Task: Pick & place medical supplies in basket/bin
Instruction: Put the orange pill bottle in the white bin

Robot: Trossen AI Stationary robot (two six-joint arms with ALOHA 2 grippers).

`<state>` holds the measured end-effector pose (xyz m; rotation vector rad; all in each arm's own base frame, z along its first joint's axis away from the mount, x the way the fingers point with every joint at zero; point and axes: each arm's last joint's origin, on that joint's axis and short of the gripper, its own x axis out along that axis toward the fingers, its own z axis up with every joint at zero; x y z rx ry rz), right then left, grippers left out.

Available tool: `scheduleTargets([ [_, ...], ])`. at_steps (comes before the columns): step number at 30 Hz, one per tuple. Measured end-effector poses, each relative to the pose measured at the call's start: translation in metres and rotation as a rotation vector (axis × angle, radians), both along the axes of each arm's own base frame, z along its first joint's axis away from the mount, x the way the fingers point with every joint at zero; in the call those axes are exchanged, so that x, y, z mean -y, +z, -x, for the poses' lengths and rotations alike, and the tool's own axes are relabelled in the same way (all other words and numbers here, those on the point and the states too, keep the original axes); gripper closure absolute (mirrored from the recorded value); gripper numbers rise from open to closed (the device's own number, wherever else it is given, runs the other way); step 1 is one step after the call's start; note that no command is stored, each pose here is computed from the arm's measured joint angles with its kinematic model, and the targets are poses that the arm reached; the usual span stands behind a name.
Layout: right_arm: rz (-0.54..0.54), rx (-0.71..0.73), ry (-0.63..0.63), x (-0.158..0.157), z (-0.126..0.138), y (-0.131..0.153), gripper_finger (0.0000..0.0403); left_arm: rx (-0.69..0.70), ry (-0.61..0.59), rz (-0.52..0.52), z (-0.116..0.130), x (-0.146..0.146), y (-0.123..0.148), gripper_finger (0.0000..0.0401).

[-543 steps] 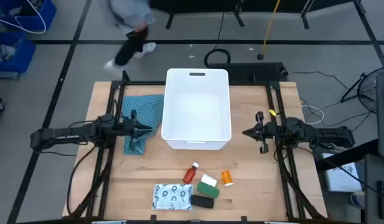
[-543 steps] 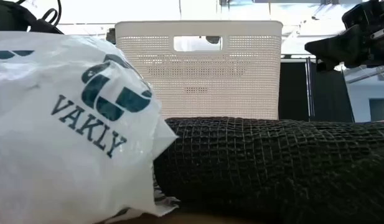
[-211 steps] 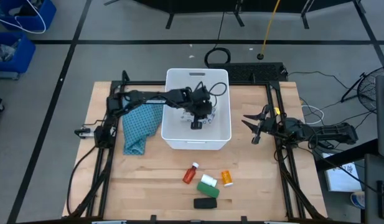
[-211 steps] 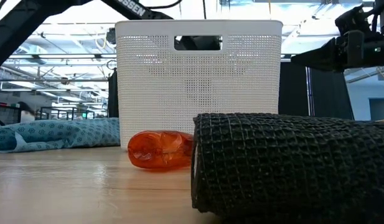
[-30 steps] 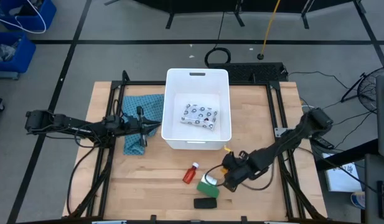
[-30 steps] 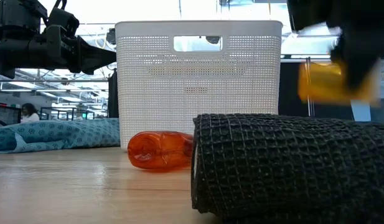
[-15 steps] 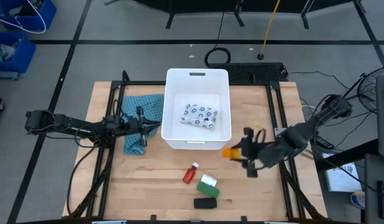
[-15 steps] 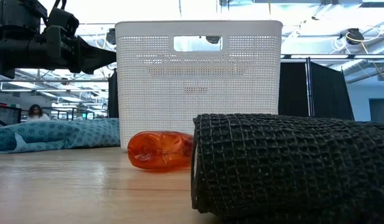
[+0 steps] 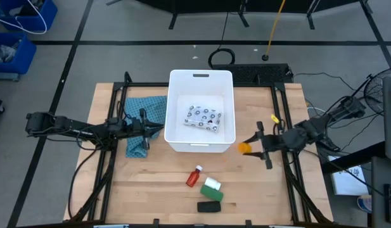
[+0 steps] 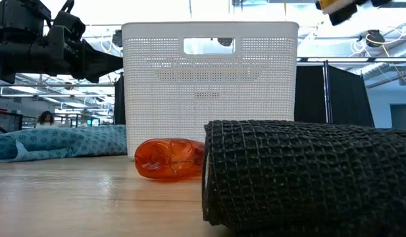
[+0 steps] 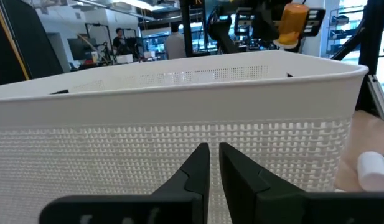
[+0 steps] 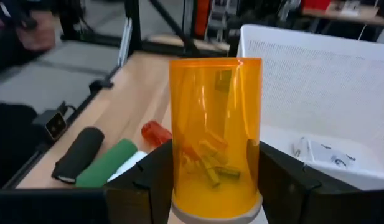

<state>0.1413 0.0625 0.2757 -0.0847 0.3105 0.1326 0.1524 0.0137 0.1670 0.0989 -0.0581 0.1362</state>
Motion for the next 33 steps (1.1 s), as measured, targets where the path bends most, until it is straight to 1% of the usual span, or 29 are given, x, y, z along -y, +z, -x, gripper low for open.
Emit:
scheduleTargets([
  [6,-0.056,0.127,-0.005,0.01,0.019,-0.039,0.0228,0.003,-0.002,0.029,0.0,0.0,0.0,0.0359],
  [11,-0.093,0.145,-0.047,0.017,0.028,-0.067,0.0228,0.004,-0.002,0.029,0.0,0.0,0.0,0.0359],
  [13,-0.113,0.144,-0.055,0.019,0.03,-0.072,0.0228,0.004,-0.002,0.029,0.0,0.0,0.0,0.0359],
  [16,-0.128,0.178,-0.058,0.02,0.031,-0.069,0.0228,0.003,-0.001,0.025,0.0,0.0,0.0,0.0359],
  [18,-0.133,0.235,-0.069,0.021,0.031,-0.057,0.0229,0.003,-0.001,0.02,0.0,0.0,0.0,0.0359],
  [21,-0.135,0.331,-0.109,0.024,0.031,-0.028,0.0229,0.002,0.0,0.007,0.0,0.0,0.0,0.0359],
  [24,-0.079,0.383,-0.144,0.028,0.03,0.007,0.0229,0.001,0.001,0.003,0.0,0.0,0.0,0.0359],
  [27,0.039,0.339,-0.18,0.031,0.024,0.04,0.0229,0.001,0.0,0.003,0.0,0.0,0.0,0.0359],
  [29,0.109,0.298,-0.251,0.036,0.017,0.066,0.0229,0.001,0.0,0.003,0.0,0.0,0.0,0.0359],
  [33,0.242,0.192,-0.348,0.046,-0.007,0.116,0.0229,0.001,0.001,0.003,0.0,0.0,0.0,0.0359],
])
